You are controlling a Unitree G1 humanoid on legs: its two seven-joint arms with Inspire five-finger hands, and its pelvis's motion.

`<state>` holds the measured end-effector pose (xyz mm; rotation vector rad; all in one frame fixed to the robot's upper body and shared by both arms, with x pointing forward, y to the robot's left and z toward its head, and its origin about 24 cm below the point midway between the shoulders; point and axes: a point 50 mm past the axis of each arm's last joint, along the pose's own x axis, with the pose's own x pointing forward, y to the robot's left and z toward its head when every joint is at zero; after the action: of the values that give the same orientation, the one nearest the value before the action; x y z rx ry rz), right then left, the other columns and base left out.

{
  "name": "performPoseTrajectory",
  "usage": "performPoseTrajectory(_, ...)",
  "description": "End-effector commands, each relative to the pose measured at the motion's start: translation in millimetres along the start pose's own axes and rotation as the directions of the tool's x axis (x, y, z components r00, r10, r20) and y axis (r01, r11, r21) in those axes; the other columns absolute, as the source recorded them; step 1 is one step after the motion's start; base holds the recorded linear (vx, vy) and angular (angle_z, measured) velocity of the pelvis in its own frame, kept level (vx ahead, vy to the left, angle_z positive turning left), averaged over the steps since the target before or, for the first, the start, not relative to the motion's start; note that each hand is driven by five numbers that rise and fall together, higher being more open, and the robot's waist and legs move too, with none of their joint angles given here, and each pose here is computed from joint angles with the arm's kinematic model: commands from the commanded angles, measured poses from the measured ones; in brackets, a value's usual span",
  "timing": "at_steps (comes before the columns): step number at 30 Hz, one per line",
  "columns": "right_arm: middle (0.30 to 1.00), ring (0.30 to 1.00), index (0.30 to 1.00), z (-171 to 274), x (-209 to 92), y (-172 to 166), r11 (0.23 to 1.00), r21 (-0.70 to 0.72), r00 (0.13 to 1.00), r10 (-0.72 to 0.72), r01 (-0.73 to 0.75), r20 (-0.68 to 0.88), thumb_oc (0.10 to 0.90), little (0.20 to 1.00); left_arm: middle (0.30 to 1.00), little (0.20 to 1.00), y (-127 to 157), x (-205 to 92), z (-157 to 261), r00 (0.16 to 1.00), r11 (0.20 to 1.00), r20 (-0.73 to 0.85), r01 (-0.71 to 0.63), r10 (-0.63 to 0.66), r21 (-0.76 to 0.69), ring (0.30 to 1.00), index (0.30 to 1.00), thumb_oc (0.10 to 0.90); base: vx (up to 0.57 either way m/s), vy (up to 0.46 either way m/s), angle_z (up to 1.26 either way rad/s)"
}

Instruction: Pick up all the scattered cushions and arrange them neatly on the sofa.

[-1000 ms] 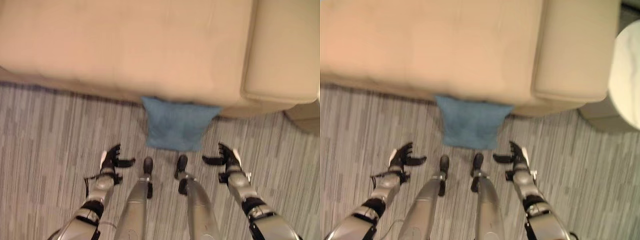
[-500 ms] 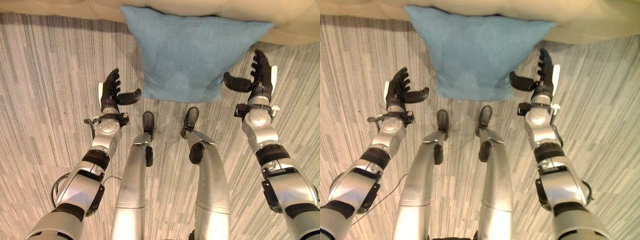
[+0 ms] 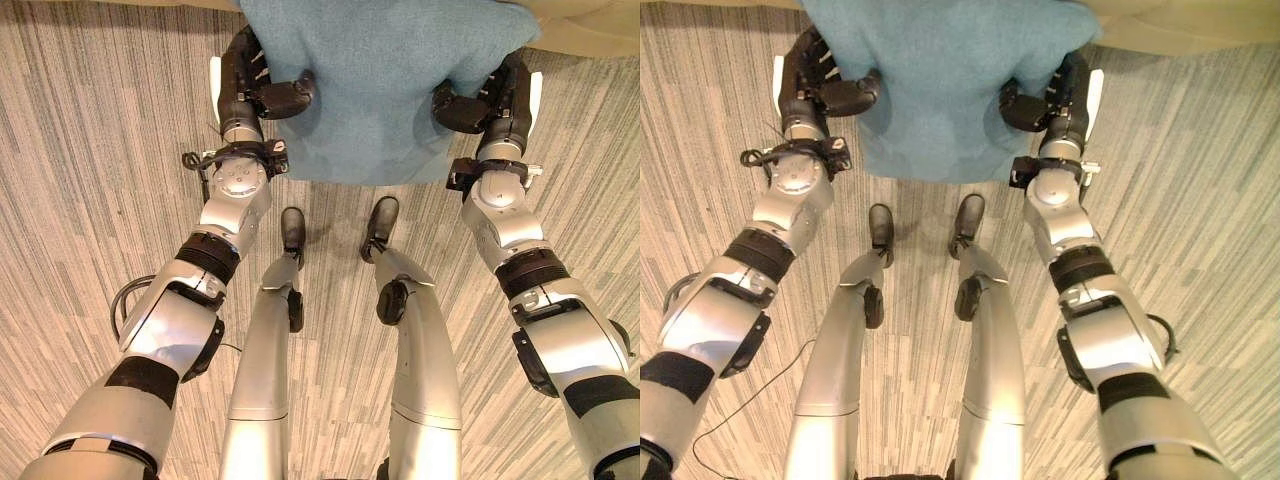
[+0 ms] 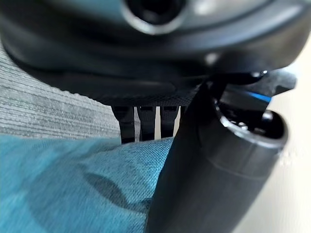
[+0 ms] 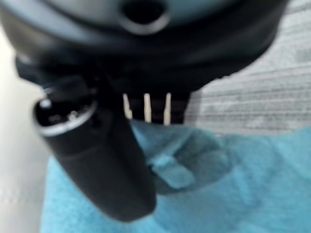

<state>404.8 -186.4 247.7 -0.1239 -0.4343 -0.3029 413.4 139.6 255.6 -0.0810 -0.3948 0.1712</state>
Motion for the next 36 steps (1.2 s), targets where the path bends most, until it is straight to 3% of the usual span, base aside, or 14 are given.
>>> performPoseTrajectory(1,0.3,0.3,0.3,36,-42,72,0.935,0.166,0.924,0.262,-0.314,0.277,0.4,0.3,0.3,0.3,-19,-27,-12,0.992,0.981,0.09,0.104,-0.09,-0.166,0.3,0.3,0.4,0.0,-0.001,-0.04)
performPoseTrajectory(11,0.3,0.3,0.3,13,-66,48,0.933,0.181,0.924,0.254,-0.312,0.287,0.4,0.3,0.3,0.3,0,-56,-34,0.992,0.969,0.089,0.112,-0.094,-0.222,0.3,0.3,0.4,-0.01,-0.022,0.0)
performPoseTrajectory(21,0.3,0.3,0.3,-38,-140,21,0.888,0.268,0.924,0.333,-0.374,0.188,0.4,0.3,0.3,0.3,11,-137,-79,0.966,0.934,0.029,0.255,-0.256,-0.251,0.3,0.3,0.4,-0.04,-0.077,0.05)
performPoseTrajectory(30,0.3,0.3,0.3,-48,-173,-8,0.887,0.197,0.907,0.391,-0.417,0.158,0.4,0.3,0.3,0.3,46,-171,-91,0.969,0.944,-0.014,0.237,-0.246,-0.231,0.3,0.3,0.4,0.08,-0.13,0.15)
performPoseTrajectory(36,0.3,0.3,0.3,-73,-192,-28,0.894,0.207,0.915,0.404,-0.398,0.017,0.4,0.3,0.3,0.3,63,-193,-110,0.964,0.949,-0.12,0.204,-0.237,-0.239,0.3,0.3,0.4,0.07,-0.064,0.18)
